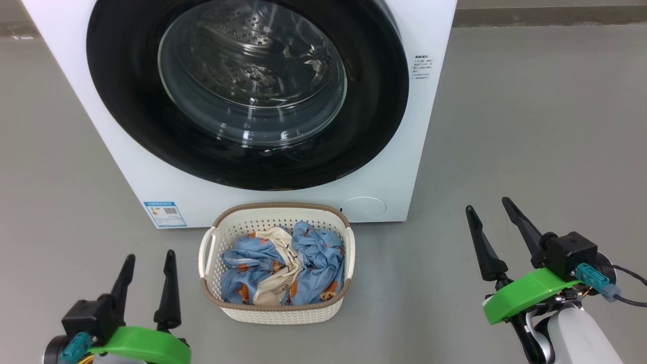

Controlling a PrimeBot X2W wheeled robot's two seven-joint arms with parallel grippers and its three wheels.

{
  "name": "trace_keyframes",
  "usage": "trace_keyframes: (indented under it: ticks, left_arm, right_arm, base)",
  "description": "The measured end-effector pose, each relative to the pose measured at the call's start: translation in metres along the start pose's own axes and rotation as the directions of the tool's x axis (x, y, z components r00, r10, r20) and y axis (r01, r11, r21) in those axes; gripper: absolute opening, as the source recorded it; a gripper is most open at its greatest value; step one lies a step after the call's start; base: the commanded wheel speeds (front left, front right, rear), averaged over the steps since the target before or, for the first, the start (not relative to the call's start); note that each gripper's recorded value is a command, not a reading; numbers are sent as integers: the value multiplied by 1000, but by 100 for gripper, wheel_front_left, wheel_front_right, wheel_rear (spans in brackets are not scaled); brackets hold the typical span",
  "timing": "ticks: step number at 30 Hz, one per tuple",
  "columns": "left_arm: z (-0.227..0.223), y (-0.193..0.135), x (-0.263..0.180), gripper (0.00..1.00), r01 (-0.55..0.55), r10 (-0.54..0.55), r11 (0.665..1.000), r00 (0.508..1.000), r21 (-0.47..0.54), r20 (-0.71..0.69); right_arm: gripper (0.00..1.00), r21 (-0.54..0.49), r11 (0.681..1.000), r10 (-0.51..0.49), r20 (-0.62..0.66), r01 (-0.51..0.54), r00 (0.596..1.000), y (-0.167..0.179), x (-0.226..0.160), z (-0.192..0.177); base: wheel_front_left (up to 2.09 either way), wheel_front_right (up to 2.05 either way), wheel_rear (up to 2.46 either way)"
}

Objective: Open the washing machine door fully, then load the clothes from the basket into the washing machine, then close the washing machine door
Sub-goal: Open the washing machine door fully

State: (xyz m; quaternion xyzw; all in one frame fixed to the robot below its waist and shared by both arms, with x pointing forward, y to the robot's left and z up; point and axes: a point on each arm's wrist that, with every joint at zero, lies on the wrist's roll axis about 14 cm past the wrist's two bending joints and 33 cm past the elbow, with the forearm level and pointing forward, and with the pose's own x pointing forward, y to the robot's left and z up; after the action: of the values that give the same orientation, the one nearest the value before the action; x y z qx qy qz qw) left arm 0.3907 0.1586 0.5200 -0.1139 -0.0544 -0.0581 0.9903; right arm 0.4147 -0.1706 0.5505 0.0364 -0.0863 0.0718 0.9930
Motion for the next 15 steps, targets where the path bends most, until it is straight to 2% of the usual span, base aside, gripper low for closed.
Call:
trace_keyframes:
  ticks: [15]
  left_arm:
    - [1, 1, -1, 100, -2, 2, 1000, 1000, 2, 1]
  right_arm:
    - [100, 6, 1000, 2, 1, -2, 1000, 2, 1, 0]
  base:
    - [1, 1, -2]
